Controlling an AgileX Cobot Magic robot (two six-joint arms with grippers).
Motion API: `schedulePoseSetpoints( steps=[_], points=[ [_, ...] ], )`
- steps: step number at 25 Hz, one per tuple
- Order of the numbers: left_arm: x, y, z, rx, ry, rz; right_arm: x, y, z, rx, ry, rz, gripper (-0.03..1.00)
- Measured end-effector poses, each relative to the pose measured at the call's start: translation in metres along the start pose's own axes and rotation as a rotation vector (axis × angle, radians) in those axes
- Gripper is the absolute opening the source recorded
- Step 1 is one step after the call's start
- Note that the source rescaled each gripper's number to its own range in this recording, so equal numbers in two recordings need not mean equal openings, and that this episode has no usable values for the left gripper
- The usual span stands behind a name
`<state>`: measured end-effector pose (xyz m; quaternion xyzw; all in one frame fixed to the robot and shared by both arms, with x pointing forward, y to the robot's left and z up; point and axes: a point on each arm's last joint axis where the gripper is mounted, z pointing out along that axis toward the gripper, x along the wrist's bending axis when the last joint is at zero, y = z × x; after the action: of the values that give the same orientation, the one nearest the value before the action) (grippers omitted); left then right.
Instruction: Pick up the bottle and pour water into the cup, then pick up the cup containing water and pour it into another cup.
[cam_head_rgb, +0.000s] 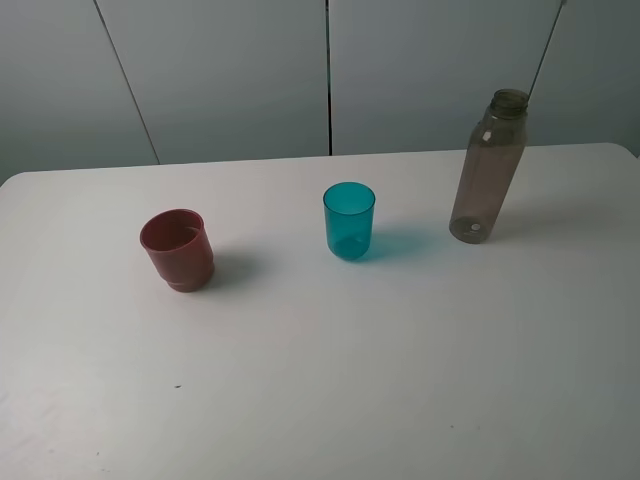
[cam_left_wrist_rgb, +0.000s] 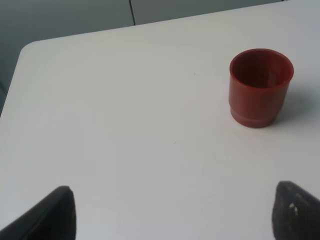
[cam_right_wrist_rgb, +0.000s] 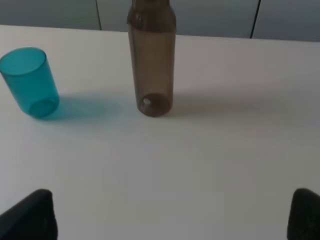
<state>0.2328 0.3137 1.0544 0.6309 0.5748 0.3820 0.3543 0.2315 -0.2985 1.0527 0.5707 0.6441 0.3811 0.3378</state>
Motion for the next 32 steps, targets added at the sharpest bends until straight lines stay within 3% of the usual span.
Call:
schedulePoseSetpoints(
  steps=[32],
  points=[
    [0.0000, 0.0000, 0.0000, 0.000, 0.000, 0.000, 0.0000, -0.0001, -0.0001, -0.001, 0.000, 0.010, 1.00]
  ],
)
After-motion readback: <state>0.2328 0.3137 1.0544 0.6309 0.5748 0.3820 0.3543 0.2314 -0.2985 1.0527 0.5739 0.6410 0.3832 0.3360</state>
